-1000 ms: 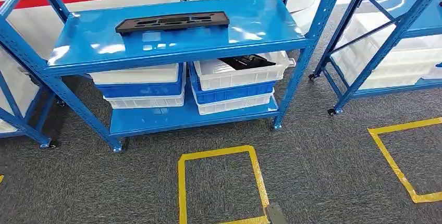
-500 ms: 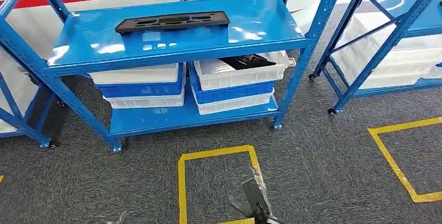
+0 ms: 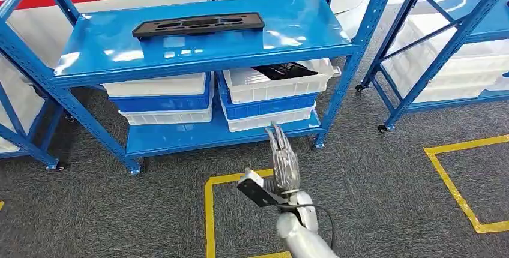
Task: Take the parts from the cabinet and place them on the table.
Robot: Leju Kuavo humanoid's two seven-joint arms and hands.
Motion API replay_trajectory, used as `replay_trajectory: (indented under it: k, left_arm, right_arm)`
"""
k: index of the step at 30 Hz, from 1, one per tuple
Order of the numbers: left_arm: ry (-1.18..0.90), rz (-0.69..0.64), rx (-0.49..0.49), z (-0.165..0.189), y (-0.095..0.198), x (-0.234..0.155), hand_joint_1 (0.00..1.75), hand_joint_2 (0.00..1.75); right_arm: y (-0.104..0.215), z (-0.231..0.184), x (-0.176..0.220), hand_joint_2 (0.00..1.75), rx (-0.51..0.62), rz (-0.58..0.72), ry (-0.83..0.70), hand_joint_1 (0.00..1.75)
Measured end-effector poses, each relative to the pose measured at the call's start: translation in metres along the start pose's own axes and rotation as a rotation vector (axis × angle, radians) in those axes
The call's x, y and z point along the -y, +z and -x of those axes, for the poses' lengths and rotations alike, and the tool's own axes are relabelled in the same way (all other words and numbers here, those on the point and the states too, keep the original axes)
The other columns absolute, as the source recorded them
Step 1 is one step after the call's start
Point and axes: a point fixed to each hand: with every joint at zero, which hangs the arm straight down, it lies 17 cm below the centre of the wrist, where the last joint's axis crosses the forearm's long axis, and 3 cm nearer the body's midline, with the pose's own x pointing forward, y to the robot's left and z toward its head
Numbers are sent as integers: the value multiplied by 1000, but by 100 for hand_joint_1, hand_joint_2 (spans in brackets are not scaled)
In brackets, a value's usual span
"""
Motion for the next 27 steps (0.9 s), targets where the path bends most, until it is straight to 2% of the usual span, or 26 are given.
replay_trajectory:
  k: [4, 8, 14, 19, 24, 27]
  left_arm:
    - [27, 43, -20, 5, 3, 11, 0, 0]
    - [23, 83, -9, -2, 1, 20, 0, 0]
    - [-18, 163, 3, -17, -7, 44, 0, 0]
    - [-27, 189, 17, -23, -8, 52, 0, 0]
    - [1, 272, 46, -39, -9, 74, 0, 0]
    - [-19, 303, 47, -47, -12, 87, 0, 0]
  right_arm:
    - [-43, -69, 43, 175, 173, 97, 72, 0]
    - [-66, -128, 71, 175, 316, 147, 148, 0]
    - [-95, -191, 93, 175, 427, 140, 267, 0]
    - [-101, -211, 104, 175, 466, 158, 284, 0]
    - [-133, -205, 75, 175, 420, -20, 525, 0]
    - [-152, -197, 62, 175, 385, -78, 585, 0]
